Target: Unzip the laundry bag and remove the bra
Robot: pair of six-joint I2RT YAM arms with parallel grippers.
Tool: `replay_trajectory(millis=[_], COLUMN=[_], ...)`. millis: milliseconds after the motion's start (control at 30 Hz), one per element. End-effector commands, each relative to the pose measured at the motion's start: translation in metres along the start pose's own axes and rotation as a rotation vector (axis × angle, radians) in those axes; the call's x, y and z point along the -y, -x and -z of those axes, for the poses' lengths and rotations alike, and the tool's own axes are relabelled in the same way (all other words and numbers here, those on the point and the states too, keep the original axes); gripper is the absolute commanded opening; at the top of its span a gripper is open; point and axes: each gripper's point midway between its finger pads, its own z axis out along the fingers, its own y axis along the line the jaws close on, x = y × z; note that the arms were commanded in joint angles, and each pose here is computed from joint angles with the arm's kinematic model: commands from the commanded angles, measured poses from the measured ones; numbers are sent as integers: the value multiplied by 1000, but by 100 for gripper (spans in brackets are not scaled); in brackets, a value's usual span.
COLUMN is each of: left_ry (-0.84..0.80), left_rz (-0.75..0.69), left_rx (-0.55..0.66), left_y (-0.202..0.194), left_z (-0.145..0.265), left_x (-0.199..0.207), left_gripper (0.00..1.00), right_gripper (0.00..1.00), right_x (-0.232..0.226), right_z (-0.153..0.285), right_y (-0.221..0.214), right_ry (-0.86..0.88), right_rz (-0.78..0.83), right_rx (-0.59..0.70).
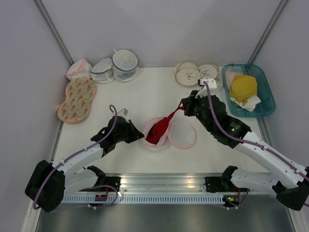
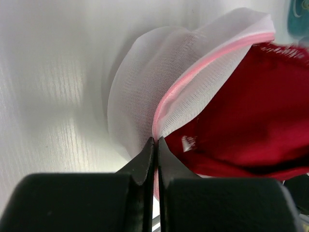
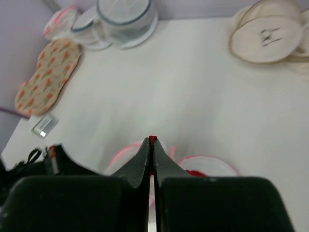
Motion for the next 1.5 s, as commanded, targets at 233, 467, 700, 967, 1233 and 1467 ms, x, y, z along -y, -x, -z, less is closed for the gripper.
replay_trajectory(millis=[233,467,700,967,1233,1467], left_ry=[-36,-48,-45,-38,-21,-23], left_rz=[1,-14,-32,-45,-48,-48], left_rx=[-1,-9,-25,-14,-13,-27], left_y=[5,7,4,10,9,11], left_z=[-3,-1,5,10,11,9], left_x=[10,16,17,19,16,20], left_gripper=[2,2,2,2,2,2], right_gripper=[0,0,0,0,0,0], right_x=[88,146,244,294,361,379], right_z=[51,66,28,13,30,71], right_y=[184,274,334,353,364,385], right_ry=[-433,-734,-861,-843,-980,-1105], right_rz=[-41,-96,-161,-160,-157,-135], right_rx=[493,659,687,698,761,889])
